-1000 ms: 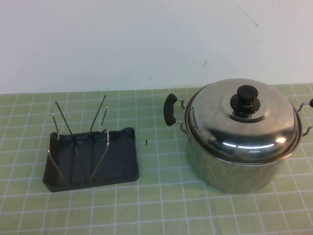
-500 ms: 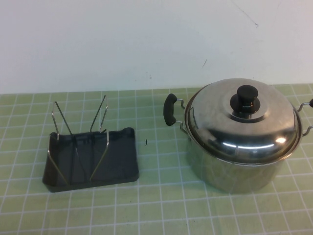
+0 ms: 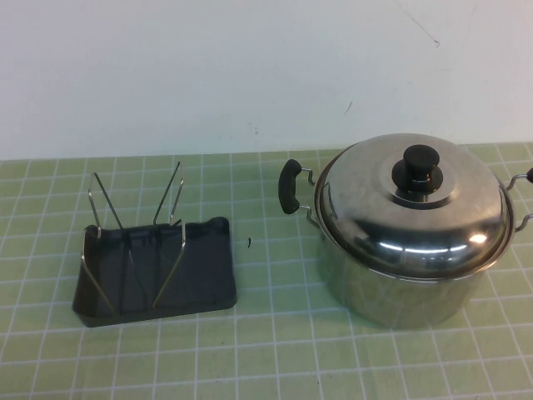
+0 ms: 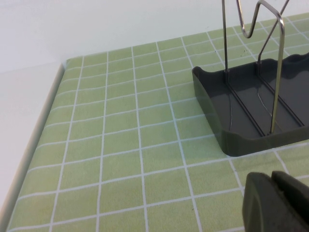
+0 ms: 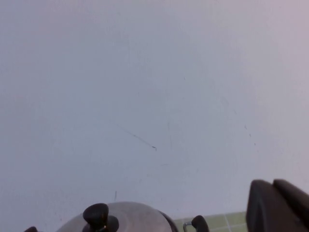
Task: Put pot lid on rack
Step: Open the pot
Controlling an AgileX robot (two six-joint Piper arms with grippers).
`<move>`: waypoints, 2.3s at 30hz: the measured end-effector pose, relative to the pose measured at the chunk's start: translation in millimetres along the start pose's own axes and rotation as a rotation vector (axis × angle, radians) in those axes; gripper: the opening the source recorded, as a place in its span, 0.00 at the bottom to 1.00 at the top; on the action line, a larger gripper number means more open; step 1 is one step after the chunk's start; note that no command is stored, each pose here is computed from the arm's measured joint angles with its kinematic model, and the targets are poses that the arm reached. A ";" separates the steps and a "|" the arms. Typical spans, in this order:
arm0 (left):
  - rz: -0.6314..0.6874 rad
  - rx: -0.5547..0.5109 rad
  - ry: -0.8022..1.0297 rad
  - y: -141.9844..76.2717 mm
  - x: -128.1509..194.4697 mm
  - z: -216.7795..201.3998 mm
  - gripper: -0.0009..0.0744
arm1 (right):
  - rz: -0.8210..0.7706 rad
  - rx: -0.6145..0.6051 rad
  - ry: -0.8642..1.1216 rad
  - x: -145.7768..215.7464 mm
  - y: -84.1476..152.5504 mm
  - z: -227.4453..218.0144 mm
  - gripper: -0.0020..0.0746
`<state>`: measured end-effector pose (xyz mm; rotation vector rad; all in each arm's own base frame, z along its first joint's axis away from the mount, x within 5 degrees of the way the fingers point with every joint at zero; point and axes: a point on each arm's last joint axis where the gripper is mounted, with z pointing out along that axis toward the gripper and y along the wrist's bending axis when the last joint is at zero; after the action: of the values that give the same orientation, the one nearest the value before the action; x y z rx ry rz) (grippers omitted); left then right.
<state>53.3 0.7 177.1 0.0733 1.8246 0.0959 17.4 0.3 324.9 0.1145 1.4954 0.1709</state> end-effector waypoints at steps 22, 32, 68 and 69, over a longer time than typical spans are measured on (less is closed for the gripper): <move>0.002 0.000 0.000 0.0 0.0 0.0 0.01 | -0.042 -0.144 0.226 11.5 23.5 124.4 0.02; 0.002 0.000 0.000 0.0 0.0 0.0 0.01 | -0.049 -0.291 0.273 66.4 69.6 196.2 0.15; 0.000 0.000 0.000 0.0 0.0 0.0 0.01 | -0.194 -0.380 0.211 156.3 96.8 285.1 0.47; 0.000 0.000 0.000 0.0 0.0 0.0 0.01 | -0.192 -0.383 0.197 152.8 97.3 284.6 0.47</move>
<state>53.3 0.7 177.1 0.0732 1.8246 0.0959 307.2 132.4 213.5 -0.3613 1.6325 0.3165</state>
